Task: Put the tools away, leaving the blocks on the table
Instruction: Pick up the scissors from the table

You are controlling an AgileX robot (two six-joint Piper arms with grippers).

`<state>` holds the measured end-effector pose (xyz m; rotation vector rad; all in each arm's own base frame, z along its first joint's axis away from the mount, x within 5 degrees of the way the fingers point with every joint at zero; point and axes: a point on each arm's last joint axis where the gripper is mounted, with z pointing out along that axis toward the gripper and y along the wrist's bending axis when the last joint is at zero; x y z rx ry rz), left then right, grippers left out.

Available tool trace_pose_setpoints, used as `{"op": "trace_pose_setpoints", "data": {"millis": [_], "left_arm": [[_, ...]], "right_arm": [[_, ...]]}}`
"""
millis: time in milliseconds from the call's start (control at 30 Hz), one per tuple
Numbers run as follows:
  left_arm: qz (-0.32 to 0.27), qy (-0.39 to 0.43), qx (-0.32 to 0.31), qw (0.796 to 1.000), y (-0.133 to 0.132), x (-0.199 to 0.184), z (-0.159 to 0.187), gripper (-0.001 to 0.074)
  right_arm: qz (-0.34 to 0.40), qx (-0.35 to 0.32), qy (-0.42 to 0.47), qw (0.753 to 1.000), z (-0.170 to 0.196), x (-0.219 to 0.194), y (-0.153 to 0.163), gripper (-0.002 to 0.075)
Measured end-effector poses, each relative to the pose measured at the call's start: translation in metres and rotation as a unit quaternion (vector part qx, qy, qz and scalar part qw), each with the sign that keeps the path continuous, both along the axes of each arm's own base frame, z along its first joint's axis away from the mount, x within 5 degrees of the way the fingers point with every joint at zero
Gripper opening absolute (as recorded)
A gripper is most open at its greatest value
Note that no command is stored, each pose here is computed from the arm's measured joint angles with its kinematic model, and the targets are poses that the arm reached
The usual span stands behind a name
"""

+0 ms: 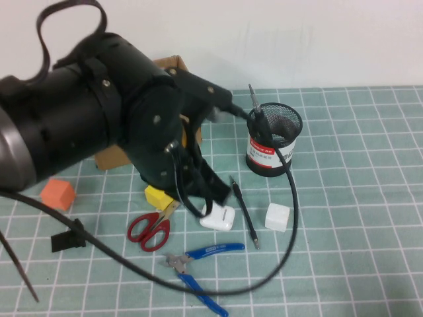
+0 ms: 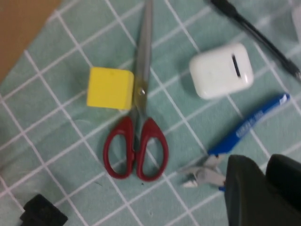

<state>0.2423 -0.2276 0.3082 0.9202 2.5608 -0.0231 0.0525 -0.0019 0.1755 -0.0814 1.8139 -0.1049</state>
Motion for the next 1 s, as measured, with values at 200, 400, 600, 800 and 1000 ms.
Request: {"op": "trace_pose_setpoints", "data": {"millis": [200,400,600,800,1000], "left_arm": [[-0.062,0.023,0.037,0.997,-0.003,-0.014,-0.022,0.0069],[-0.106,0.036,0.037,0.993,0.002,-0.012,-0.038,0.0073],[-0.082,0.042,0.017,0.996,0.009,0.011,-0.052,0.0083],[-0.085,0.07,0.035,0.993,0.011,0.029,-0.083,0.0203],[-0.064,0.069,0.015,0.995,0.007,0.054,-0.102,0.0265]], "right_arm": [[0.0,0.0,0.0,1.0,0.0,0.0,0.0,-0.0006],[0.0,0.0,0.0,1.0,0.0,0.0,0.0,-0.0006],[0.0,0.0,0.0,1.0,0.0,0.0,0.0,-0.0006],[0.0,0.0,0.0,1.0,0.0,0.0,0.0,-0.0006],[0.0,0.0,0.0,1.0,0.0,0.0,0.0,-0.0006]]}}
